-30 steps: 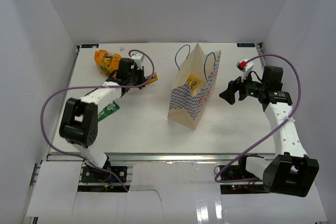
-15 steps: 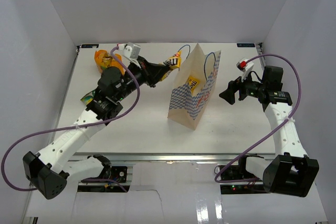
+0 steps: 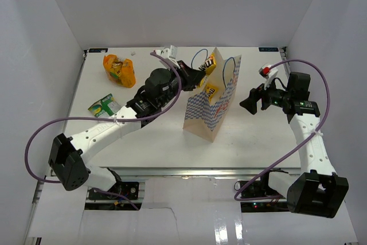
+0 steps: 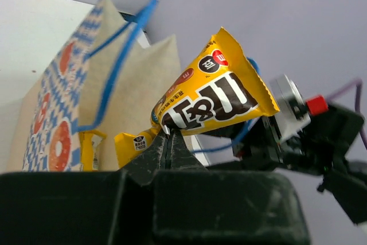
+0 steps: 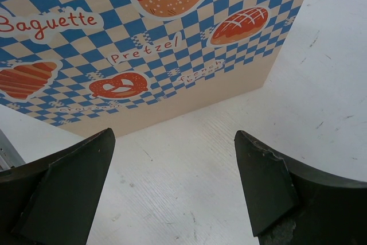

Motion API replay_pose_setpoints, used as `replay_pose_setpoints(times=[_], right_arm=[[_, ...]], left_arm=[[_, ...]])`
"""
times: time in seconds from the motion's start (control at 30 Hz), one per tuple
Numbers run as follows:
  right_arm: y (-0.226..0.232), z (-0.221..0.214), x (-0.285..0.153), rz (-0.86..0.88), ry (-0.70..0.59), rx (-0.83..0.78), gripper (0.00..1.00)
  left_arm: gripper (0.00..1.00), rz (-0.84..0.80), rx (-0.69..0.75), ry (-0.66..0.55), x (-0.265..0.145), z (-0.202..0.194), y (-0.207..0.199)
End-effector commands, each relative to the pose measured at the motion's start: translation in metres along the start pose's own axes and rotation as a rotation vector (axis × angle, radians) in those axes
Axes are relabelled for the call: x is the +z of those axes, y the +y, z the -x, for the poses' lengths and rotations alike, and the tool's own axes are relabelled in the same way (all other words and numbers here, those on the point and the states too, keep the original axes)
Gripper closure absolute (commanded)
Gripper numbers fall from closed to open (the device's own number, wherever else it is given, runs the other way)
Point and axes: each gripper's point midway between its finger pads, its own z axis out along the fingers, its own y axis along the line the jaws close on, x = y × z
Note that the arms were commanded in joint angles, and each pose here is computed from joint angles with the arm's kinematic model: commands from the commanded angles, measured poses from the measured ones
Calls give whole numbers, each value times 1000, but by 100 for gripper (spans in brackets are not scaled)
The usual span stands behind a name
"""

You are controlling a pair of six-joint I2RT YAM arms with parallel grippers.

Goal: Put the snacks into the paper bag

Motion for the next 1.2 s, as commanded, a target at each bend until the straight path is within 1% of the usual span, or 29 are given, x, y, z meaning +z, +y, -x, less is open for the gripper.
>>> replay_pose_setpoints(times=[0.0, 0.07, 0.1, 0.13, 0.23, 0.27, 0.33, 0.37, 0.4, 0.43, 0.47, 0.53, 0.63, 0.67, 0.7, 0.73, 0.77, 0.8, 0.83, 0.87, 0.9, 0.93, 0.97, 1.0, 1.03, 1.07, 1.1, 1.13, 1.17], right_arm=[[1, 13, -6, -7, -34, -36, 9], [2, 14, -7, -3, -37, -34, 9], [2, 14, -6, -2, -36, -33, 10], [3, 15, -7, 1, -38, -38, 10], [11, 18, -9, 46, -39, -62, 10], [14, 23, -12, 64, -50, -114, 10], [31, 24, -15, 148, -56, -135, 10], [35, 26, -16, 172, -68, -188, 11], [39, 31, -19, 193, -79, -212, 11], [51, 32, -22, 244, -88, -210, 11], [55, 34, -23, 269, -101, -265, 11], [74, 42, -31, 343, -127, -288, 12], [98, 59, -42, 433, -203, -412, 14], [113, 60, -43, 485, -210, -427, 15], [122, 63, -43, 509, -219, -457, 15], [149, 63, -41, 600, -219, -501, 15], [160, 65, -39, 625, -229, -546, 16], [168, 63, -36, 645, -218, -566, 16], [188, 61, -35, 710, -205, -548, 16], [193, 57, -29, 724, -190, -539, 17], [192, 57, -20, 702, -177, -575, 18], [209, 54, -15, 748, -158, -592, 18], [212, 52, -7, 748, -136, -608, 19], [210, 55, 4, 701, -118, -652, 19], [226, 53, 12, 739, -97, -661, 19], [230, 55, 20, 727, -88, -675, 20], [231, 70, 29, 672, -105, -717, 20], [251, 68, 39, 716, -84, -716, 20], [259, 72, 46, 711, -82, -723, 20]], left_arm=[[100, 58, -145, -171, 7, 42, -4], [99, 33, -162, -156, 14, 42, -12], [96, 39, -166, -135, 21, 33, -9], [86, 35, -186, -127, 23, 32, -9], [69, 13, -190, -88, 28, 22, -12], [60, 0, -189, -82, 28, 22, -16], [51, -9, -185, -82, 27, 24, -19], [48, -14, -175, -85, 26, 26, -21], [41, -18, -171, -91, 25, 29, -23], [39, -27, -167, -100, 22, 34, -27], [37, -30, -154, -104, 20, 36, -28], [35, -61, -130, -129, 13, 50, -39], [34, -141, -21, -143, 0, 67, -62], [33, -179, 20, -159, -10, 78, -74], [32, -200, 102, -172, -17, 84, -79], [24, -223, 148, -171, -25, 85, -83], [17, -248, 190, -204, -45, 99, -93], [10, -247, 234, -217, -54, 103, -93], [7, -176, 298, -215, -60, 103, -77], [7, -136, 326, -222, -70, 107, -70], [6, -110, 341, -250, -90, 119, -69], [6, -38, 380, -208, -98, 111, -51], [5, 44, 379, -232, -109, 118, -36], [5, 86, 378, -246, -132, 125, -29], [4, 124, 365, -259, -144, 127, -21], [4, 222, 349, -279, -155, 126, 2], [3, 265, 324, -307, -181, 132, 11], [3, 356, 259, -347, -195, 133, 30], [3, 350, 218, -354, -206, 133, 30]])
